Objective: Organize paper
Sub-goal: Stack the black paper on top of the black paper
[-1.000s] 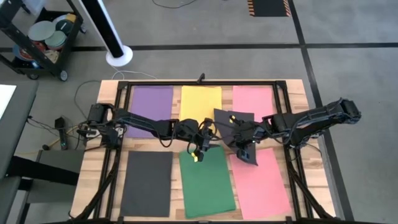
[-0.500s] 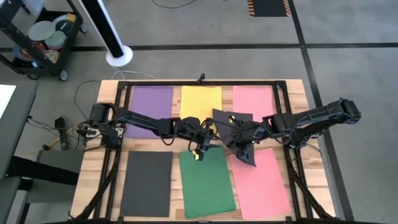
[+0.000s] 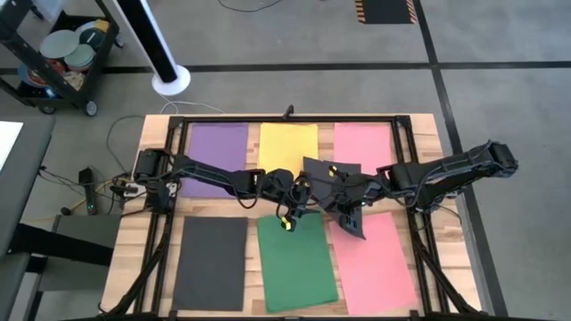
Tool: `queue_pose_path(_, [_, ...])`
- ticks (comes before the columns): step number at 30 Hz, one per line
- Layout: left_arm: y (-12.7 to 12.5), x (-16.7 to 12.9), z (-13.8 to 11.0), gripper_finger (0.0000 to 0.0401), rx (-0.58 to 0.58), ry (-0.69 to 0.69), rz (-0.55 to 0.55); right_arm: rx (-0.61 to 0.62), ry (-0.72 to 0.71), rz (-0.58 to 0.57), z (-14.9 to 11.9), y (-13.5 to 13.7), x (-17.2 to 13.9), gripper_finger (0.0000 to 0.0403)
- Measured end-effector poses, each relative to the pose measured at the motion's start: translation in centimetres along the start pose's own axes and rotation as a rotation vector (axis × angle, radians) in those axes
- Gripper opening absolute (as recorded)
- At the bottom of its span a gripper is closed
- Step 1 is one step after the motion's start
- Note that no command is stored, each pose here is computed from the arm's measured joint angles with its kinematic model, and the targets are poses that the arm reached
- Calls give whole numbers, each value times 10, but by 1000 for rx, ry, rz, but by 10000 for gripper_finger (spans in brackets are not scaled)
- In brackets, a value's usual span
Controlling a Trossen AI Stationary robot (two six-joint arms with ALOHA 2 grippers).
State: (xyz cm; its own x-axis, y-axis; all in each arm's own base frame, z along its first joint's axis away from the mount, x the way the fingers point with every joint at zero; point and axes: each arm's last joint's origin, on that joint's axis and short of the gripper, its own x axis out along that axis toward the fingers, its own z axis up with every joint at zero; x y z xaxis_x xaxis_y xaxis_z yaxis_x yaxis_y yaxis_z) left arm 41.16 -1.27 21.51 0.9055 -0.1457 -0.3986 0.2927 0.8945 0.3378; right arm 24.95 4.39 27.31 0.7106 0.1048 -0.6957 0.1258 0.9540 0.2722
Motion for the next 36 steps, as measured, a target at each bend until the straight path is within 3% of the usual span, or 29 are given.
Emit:
queue_pose_path(8, [0,0,0,117,19,7,10,0,-5,2,0,0,0,0])
queue_pose_path(15, [1,0,0,10,62,13,38,0,-17,8,2,1,0,0])
queue_pose_path(22, [-2,0,1,1,74,11,17,-2,-23,9,2,1,0,0])
queue_pose_path(27, [-6,0,-7,1,77,95,-27,-1,-68,21,6,2,-1,3])
queue_pose_path(36, [-20,-18,-5,0,114,248,-109,-21,-116,38,8,3,-15,70])
